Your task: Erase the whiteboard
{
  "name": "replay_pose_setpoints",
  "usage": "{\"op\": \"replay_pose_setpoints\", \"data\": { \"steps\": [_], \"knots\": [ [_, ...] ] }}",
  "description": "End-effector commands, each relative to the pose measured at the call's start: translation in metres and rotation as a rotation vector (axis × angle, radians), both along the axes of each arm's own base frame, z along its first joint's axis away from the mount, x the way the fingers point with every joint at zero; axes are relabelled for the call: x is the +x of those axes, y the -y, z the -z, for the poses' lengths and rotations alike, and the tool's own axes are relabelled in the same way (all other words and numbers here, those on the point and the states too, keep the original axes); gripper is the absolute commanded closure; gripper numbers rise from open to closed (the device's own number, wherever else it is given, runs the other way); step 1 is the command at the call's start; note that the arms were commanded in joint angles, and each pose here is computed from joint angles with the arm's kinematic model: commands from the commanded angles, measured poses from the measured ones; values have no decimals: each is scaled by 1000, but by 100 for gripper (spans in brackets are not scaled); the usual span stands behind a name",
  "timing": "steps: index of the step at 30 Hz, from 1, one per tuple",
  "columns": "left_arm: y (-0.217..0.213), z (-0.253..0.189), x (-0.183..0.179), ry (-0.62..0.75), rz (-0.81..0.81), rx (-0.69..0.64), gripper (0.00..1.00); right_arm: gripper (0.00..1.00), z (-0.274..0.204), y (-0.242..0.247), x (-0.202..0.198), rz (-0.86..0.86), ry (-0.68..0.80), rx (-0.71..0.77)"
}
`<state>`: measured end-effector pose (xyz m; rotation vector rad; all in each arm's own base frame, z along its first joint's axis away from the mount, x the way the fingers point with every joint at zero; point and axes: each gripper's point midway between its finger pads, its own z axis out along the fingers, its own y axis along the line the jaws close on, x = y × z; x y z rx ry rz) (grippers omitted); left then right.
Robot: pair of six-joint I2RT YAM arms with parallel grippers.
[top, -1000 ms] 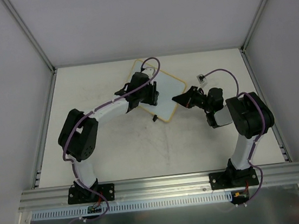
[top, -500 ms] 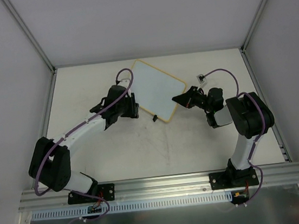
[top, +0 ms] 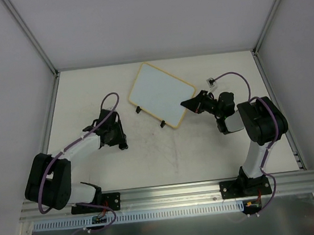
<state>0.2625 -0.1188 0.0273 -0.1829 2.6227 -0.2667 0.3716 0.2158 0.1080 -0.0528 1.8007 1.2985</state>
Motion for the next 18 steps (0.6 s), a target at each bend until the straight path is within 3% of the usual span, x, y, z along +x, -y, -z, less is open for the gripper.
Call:
{"op": "replay_pose_setpoints", "data": {
  "steps": [1, 2, 9, 13, 18],
  "knots": [
    [-6, 7, -6, -60, -31, 4, 85, 100, -52, -12, -5, -65, 277, 32],
    [-6, 8, -6, -68, -30, 5, 75, 100, -52, -12, -4, -62, 274, 33],
    [-9, 11, -5, -84, -38, 18, 55, 100, -52, -12, -5, -65, 274, 33],
    [-9, 8, -5, -75, -37, 13, 30, 91, -52, -11, -5, -60, 275, 32],
    [-12, -1, -4, -37, -53, 15, 25, 90, -51, -12, -5, -62, 271, 32]
  ]
}}
